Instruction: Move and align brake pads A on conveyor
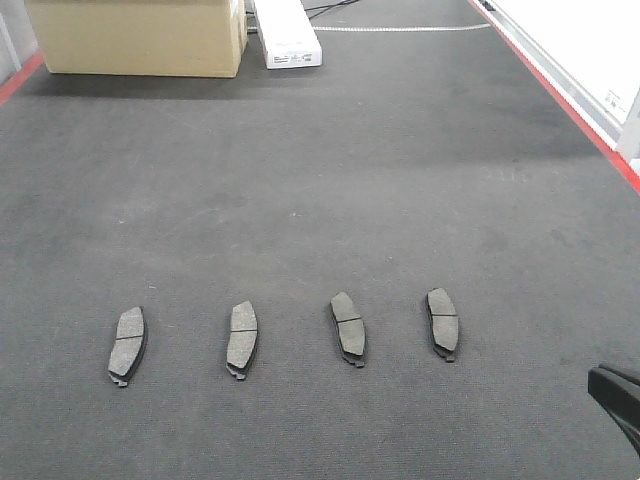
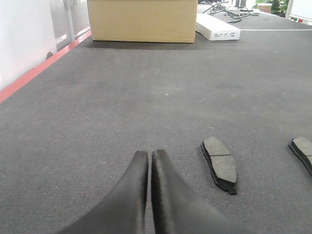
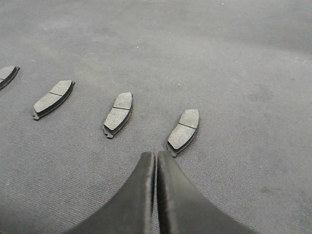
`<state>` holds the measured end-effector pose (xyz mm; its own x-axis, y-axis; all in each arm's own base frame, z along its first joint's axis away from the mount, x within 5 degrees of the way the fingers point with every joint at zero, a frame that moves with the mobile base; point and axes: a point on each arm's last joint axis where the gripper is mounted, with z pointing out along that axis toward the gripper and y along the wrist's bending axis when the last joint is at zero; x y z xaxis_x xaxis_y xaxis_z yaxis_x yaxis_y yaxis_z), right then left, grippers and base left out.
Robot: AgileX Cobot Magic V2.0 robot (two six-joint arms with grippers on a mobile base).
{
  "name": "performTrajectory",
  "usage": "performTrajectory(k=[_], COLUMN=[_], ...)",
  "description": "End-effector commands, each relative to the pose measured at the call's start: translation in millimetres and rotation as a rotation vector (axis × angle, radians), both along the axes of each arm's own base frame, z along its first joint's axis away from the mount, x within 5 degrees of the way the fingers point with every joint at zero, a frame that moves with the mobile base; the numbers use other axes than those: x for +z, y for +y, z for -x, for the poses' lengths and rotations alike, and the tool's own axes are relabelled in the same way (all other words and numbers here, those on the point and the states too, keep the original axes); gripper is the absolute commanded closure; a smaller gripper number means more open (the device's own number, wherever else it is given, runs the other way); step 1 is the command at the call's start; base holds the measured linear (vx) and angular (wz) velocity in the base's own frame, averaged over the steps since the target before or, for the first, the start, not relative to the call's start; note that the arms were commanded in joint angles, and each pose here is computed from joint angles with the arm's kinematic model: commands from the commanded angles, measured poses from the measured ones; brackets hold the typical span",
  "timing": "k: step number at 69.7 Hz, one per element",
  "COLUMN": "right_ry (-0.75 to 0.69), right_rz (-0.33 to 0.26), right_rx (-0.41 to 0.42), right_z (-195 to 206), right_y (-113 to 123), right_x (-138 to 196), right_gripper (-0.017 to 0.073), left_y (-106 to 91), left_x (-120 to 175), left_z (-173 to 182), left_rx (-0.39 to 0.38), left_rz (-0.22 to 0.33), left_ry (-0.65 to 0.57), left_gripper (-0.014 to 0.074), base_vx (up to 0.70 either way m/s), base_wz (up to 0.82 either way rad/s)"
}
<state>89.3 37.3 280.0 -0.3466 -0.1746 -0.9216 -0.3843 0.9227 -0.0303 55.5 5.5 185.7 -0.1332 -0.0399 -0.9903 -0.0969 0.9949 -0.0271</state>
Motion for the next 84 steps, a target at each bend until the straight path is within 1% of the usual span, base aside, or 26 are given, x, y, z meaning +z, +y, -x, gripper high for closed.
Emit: performTrajectory(k=[1,4,14,84], right_ry=[-0.085,-0.085,-0.085,-0.085], right_rz=[-0.023,-0.023,-0.023,-0.023], right_rx=[0.014,0.014,0.014,0.015], right_z=[-2.1,-2.1,-2.1,-2.1], right_y=[1.8,1.8,1.8,1.8], right_x=[14.3,14.3,14.3,14.3], right_gripper=[0.0566,0.0566,0.0566,0.0566], left_y=[-0.4,-0.4,-1.0,-1.4], left_x=[-1.3,-1.4,-1.9,-1.5], left_z=[-0.7,-0.7,-0.8,-0.8], left_rx=[-0.005,-0.005,-0.024,-0.03], left_rz=[0.002,0.001,-0.038,-0.036], left_ry=[-0.068,-0.067,-0.061,-0.062], left_gripper=[0.0594,0.0594,0.0594,0.0594], base_vx=[0.0,0.0,0.0,0.0], base_wz=[0.0,0.0,0.0,0.0])
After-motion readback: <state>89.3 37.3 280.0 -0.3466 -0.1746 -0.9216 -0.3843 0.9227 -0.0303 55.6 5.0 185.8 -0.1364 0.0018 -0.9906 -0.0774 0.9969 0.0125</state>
